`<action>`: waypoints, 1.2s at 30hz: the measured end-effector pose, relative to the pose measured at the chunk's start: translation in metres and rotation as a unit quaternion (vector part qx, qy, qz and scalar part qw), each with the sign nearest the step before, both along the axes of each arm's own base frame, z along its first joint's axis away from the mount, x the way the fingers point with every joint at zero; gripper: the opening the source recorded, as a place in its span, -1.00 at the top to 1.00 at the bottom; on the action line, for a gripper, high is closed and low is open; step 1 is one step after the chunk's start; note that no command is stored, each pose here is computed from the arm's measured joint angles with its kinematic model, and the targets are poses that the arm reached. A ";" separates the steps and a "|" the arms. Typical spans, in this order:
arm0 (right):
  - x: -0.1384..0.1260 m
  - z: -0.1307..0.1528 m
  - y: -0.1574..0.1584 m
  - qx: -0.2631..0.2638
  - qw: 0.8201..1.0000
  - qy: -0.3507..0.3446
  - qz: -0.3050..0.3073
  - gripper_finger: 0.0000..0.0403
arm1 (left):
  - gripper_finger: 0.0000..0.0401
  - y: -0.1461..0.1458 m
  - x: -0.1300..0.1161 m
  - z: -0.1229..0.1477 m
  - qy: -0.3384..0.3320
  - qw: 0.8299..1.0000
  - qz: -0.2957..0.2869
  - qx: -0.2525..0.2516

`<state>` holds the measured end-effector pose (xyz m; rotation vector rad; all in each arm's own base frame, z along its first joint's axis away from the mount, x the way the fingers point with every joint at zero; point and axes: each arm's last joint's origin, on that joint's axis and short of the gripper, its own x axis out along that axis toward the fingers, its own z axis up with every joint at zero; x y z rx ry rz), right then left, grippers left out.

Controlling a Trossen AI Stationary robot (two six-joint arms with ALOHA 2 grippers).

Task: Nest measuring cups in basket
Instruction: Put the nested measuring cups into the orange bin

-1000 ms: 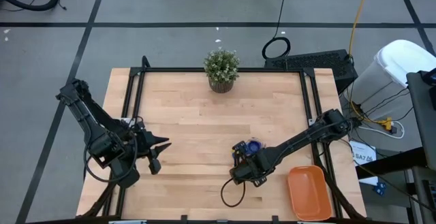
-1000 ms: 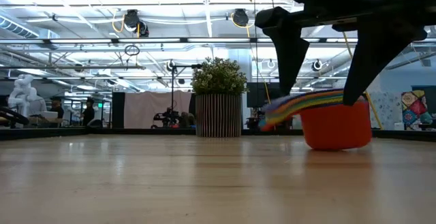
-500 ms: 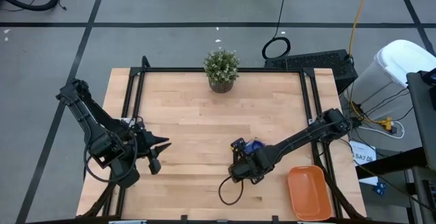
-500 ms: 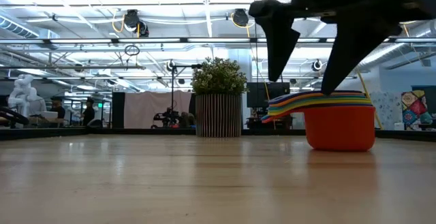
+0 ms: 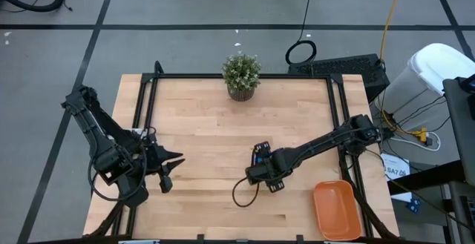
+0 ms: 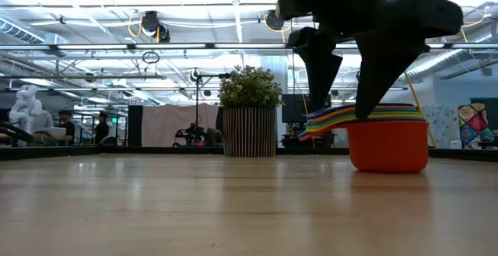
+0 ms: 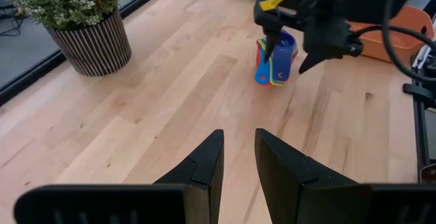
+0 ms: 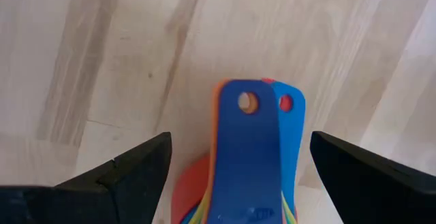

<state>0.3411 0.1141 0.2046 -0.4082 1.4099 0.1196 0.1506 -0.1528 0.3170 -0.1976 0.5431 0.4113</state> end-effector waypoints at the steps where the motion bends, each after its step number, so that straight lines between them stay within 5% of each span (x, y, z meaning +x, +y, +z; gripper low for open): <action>1: 0.000 -0.001 -0.001 0.000 1.000 0.001 -0.003 -0.69 | 0.56 0.000 0.000 0.000 0.000 1.000 -0.001 -0.001; 23: -0.005 -0.025 -0.023 -0.010 0.999 0.030 -0.006 -0.66 | 0.56 -0.001 -0.001 0.000 -0.003 1.000 0.000 -0.006; 36: -0.005 -0.025 -0.023 -0.009 1.000 0.026 -0.005 0.06 | 0.56 -0.001 -0.001 0.000 -0.003 1.000 0.000 -0.006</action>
